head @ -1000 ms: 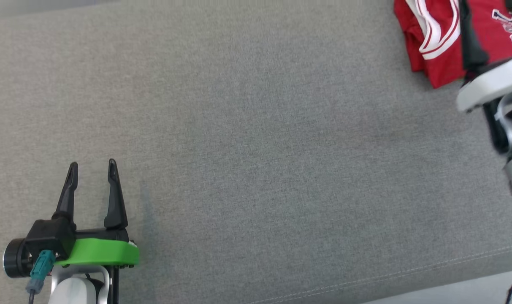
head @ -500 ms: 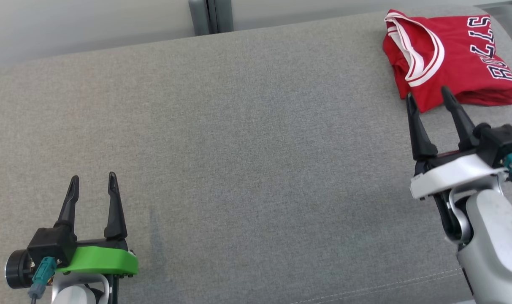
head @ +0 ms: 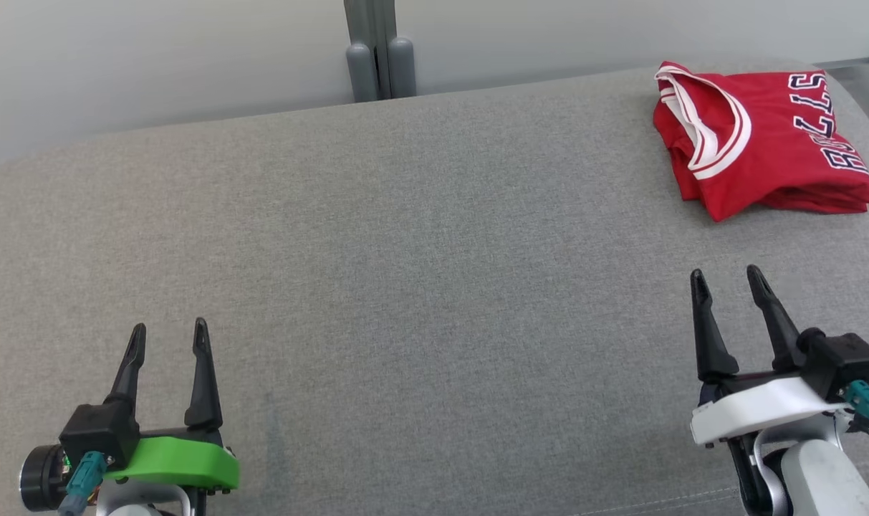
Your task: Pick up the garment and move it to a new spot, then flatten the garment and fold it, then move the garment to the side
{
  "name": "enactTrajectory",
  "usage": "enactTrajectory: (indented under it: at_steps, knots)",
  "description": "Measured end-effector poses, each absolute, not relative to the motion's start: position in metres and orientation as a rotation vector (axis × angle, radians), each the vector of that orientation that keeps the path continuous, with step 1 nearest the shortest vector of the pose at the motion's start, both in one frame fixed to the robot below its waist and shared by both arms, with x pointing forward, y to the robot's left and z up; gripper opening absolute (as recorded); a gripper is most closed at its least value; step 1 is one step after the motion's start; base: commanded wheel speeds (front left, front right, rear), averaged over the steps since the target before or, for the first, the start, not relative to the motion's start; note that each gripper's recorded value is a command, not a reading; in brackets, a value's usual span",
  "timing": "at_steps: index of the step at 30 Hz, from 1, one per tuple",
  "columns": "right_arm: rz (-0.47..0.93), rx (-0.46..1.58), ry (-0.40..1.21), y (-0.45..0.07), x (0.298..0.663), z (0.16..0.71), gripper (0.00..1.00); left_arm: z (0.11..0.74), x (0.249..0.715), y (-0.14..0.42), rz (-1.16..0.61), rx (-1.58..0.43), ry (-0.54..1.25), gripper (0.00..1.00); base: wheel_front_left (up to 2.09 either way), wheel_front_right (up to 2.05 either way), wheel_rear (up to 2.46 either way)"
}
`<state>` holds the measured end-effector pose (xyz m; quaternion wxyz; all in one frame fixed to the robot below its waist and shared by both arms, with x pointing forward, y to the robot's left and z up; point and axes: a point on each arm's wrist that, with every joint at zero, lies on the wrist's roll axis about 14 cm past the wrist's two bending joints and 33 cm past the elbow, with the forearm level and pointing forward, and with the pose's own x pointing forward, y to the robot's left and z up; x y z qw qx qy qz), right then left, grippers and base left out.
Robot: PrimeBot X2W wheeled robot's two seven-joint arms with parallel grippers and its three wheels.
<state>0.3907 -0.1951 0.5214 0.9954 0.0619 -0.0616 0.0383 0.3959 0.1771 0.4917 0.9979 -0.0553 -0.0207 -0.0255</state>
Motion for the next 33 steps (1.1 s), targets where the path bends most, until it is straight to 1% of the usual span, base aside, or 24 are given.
enactTrajectory:
  at_steps: [8,12,33]
  knots:
    - [0.092,0.125,-0.127,-0.183,0.371,0.522,1.0,0.496,0.379,0.185,-0.035,-0.104,-0.052,1.0,0.0,0.0,0.0]
    - [0.104,0.126,-0.146,-0.177,0.369,0.528,1.0,0.497,0.374,0.187,-0.029,-0.108,-0.055,1.0,0.0,0.0,0.0]
    - [0.128,0.127,-0.128,-0.166,0.368,0.523,1.0,0.489,0.365,0.193,-0.01,-0.131,-0.029,1.0,0.0,0.0,0.0]
